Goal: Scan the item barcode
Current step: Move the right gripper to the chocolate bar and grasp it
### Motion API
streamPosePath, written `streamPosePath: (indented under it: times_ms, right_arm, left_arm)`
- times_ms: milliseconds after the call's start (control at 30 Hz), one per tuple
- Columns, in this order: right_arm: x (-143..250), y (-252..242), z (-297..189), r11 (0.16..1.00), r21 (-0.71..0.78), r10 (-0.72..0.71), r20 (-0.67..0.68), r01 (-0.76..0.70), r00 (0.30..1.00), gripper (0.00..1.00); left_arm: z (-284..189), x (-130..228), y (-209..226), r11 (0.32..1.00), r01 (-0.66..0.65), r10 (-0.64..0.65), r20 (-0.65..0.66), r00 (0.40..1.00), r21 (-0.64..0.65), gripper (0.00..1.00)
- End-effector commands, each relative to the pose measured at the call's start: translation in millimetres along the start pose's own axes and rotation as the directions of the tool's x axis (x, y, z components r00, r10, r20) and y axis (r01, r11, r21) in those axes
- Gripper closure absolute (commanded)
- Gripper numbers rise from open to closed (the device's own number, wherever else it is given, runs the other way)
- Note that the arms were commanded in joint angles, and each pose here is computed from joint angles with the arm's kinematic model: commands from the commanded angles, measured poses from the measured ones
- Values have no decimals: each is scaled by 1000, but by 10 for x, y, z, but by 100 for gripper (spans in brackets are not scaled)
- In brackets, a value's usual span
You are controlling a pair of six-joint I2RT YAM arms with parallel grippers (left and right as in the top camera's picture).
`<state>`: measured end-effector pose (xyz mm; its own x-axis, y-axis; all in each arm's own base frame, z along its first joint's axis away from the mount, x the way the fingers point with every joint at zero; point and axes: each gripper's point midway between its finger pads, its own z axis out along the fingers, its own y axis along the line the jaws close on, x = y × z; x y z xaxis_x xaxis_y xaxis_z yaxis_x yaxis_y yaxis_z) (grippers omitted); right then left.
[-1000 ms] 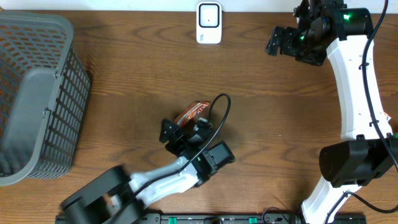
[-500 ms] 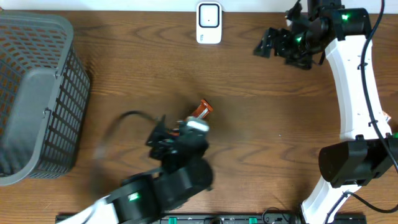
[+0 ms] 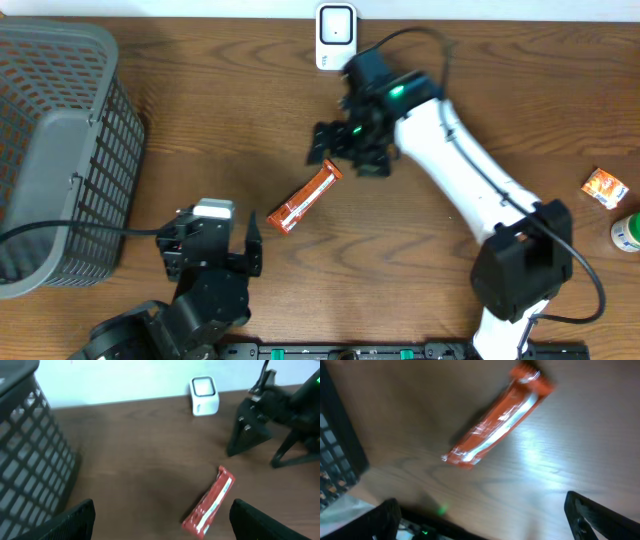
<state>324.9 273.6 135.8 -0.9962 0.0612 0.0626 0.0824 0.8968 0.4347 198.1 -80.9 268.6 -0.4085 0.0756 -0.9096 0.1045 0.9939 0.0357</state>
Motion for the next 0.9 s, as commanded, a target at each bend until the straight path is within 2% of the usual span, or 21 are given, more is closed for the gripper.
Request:
streamPosePath:
  times_ms: [0,100,333,533,667,867]
  right_arm:
    - [216,10,238,952,32,305,-28,-304,952,1]
    - [255,2,485,905,42,424,17,-424,906,1]
    - [327,190,876,892,1,449,99,-452,888,8]
    - [376,166,1219,874,36,480,83,-484,873,16]
    - [438,8,1298,851,102,508,85,-515,857,16]
    - [414,-60,1314,851,125,496,121,-509,860,14]
  left_arm:
    - [-29,66,64,997,74,-73,-28,997,3,14]
    - [-28,123,116,996,82,-83,-48,995,-19,14]
    - [-29,148,123,997,73,-74,-58,996,-21,14]
    - [-32,185,144,998,56,-58,-71,996,-28,14]
    - [-38,247,178,999,30,-34,-94,995,-39,14]
    - [-39,254,181,999,28,-32,-96,995,-40,14]
